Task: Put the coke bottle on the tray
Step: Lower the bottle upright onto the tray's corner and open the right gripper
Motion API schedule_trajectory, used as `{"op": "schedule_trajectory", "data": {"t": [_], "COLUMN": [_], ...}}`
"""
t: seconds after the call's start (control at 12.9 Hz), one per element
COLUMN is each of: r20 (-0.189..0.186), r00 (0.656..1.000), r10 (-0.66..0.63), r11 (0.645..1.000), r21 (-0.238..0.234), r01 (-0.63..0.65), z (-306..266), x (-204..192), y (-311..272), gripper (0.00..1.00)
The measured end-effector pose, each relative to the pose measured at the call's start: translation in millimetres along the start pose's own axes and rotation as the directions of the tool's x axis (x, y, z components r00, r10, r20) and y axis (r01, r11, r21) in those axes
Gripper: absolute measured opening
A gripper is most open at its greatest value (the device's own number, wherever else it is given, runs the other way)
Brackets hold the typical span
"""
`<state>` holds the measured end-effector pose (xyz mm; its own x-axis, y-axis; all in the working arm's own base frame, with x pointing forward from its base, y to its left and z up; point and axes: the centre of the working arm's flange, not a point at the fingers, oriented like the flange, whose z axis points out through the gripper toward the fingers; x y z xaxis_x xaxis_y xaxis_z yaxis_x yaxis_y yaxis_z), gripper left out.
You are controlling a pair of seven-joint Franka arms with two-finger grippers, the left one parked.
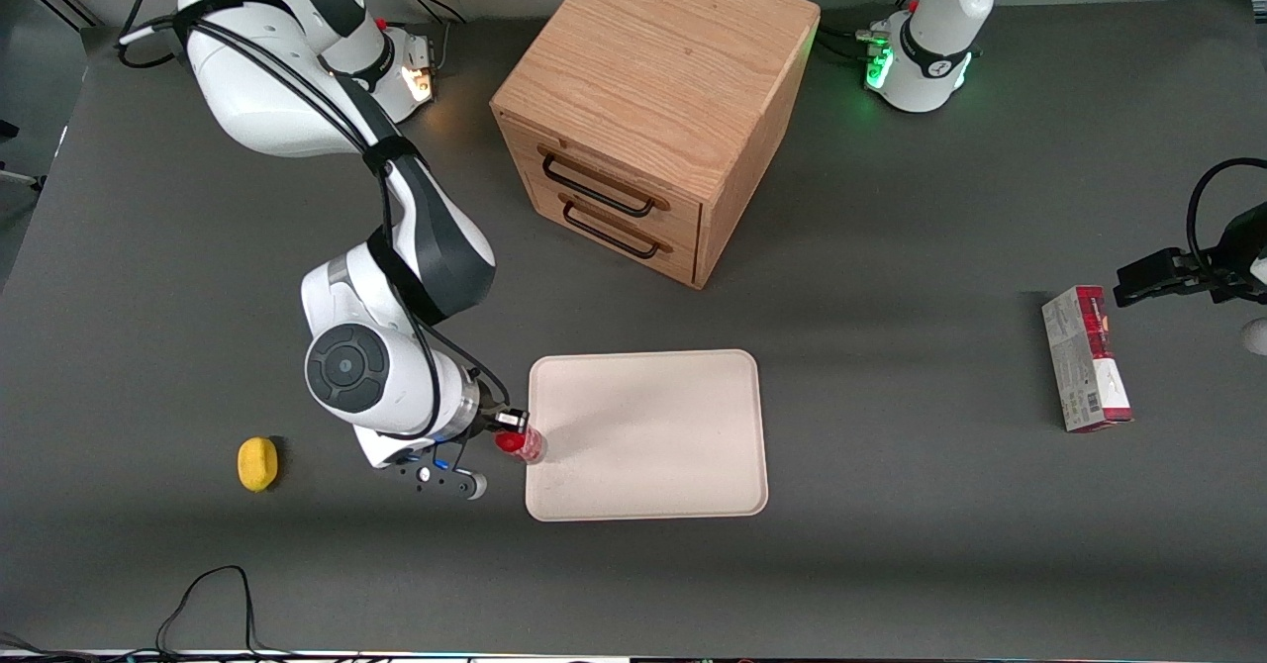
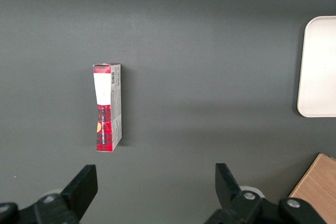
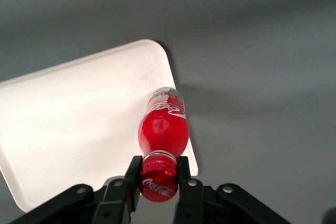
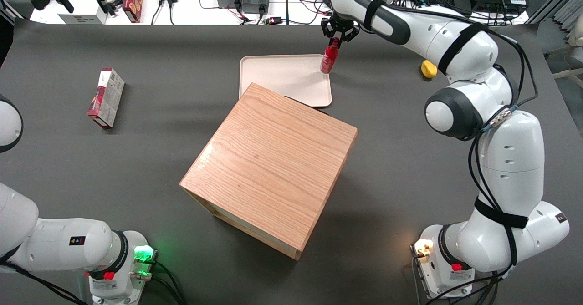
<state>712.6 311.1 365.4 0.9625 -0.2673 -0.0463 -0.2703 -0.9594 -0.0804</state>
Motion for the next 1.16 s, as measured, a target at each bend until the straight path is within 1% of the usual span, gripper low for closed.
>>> {"op": "schedule_trajectory", "data": {"t": [0.15, 0.31, 0.54, 0.85, 0.93, 1.01, 1.08, 1.16], "r20": [-0.022, -0.035, -0.038, -0.042, -0.043, -0.049, -0.061, -0.068], "r00": [1.0, 0.999, 0.999, 0.999, 0.999, 0.998, 0.998, 0.997], "r10": [0.015, 0.027, 0.027, 0.029, 0.029, 0.027, 0.023, 0.021], "r11": [1.0, 0.999, 0.999, 0.999, 0.999, 0.999, 0.999, 0.999], "r21": [0.023, 0.037, 0.042, 0.043, 0.043, 0.039, 0.033, 0.031], "r01": [-0.014, -0.026, -0.026, -0.027, -0.027, -0.025, -0.021, -0.019], "z": [9.4, 21.7, 31.9, 32.1, 31.8, 31.2, 29.6, 27.9], "x": [4.9, 4.1, 0.5, 2.2, 2.3, 2.8, 3.8, 4.3], "y": [-4.1, -12.0, -19.6, -19.4, -19.3, -19.1, -18.8, -18.8], "gripper": [0.31, 0.31, 0.31, 0.31, 0.35, 0.35, 0.42, 0.52]}}
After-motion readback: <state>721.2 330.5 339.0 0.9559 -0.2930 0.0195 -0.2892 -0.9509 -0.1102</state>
